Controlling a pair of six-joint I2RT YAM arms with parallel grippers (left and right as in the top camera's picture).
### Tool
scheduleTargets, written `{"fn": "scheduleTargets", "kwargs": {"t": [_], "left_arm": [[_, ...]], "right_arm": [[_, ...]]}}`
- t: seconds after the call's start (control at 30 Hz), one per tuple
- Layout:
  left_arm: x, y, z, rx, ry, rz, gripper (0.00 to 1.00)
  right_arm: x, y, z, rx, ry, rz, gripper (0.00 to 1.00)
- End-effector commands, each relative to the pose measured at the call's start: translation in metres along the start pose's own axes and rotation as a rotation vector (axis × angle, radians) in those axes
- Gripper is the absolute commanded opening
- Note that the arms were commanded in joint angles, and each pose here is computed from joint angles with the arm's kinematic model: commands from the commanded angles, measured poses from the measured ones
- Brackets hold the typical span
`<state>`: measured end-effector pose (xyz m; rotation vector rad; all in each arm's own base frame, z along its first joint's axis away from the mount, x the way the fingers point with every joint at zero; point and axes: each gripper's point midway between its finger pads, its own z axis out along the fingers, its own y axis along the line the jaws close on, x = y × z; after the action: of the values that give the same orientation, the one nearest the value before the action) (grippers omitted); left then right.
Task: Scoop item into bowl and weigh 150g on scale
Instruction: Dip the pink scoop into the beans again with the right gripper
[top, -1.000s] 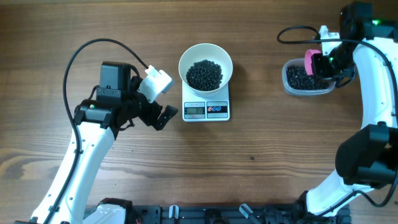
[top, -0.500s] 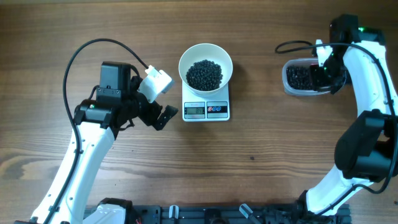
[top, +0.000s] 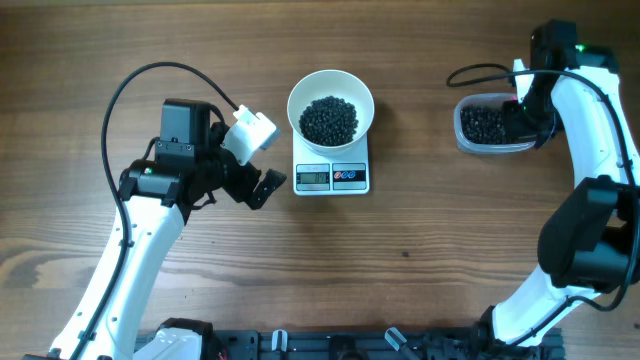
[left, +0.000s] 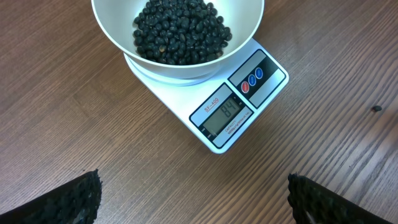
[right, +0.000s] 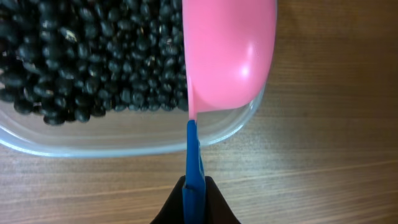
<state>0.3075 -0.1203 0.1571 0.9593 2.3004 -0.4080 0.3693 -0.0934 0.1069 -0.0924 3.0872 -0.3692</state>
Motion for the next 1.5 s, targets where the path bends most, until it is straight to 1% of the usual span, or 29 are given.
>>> {"fn": "scheduleTargets", "kwargs": {"t": [0.0,0.17,0.3,0.57,0.87,1.07,1.23,1.47], "left_arm": [[0.002,0.001,0.0,-0.005,0.001,-0.015,1.0],[0.002,0.001,0.0,-0.005,0.001,-0.015,1.0],[0.002,0.001,0.0,-0.005,0.001,-0.015,1.0],[0.002,0.001,0.0,-0.005,0.001,-0.015,1.0],[0.002,0.001,0.0,-0.005,0.001,-0.015,1.0],[0.002,0.001,0.0,-0.005,0.001,-0.015,1.0],[0.002,0.001,0.0,-0.005,0.001,-0.015,1.0],[0.002,0.001,0.0,-0.005,0.001,-0.014,1.0]], "right_arm": [[0.008,0.007,0.017,-0.014,0.038,-0.005,0.04],[0.019,0.032,0.029,-0.133,0.061,-0.024,0.04],[0.022,0.059,0.031,-0.279,0.057,-0.036,0.04],[0.018,0.082,0.022,-0.424,0.026,-0.049,0.04],[0.016,0.091,0.017,-0.492,0.009,-0.051,0.04],[0.023,0.078,0.019,-0.526,0.024,-0.008,0.05],[0.019,0.076,0.012,-0.64,-0.024,0.034,0.04],[0.015,0.079,0.008,-0.687,-0.056,0.03,0.04]]}}
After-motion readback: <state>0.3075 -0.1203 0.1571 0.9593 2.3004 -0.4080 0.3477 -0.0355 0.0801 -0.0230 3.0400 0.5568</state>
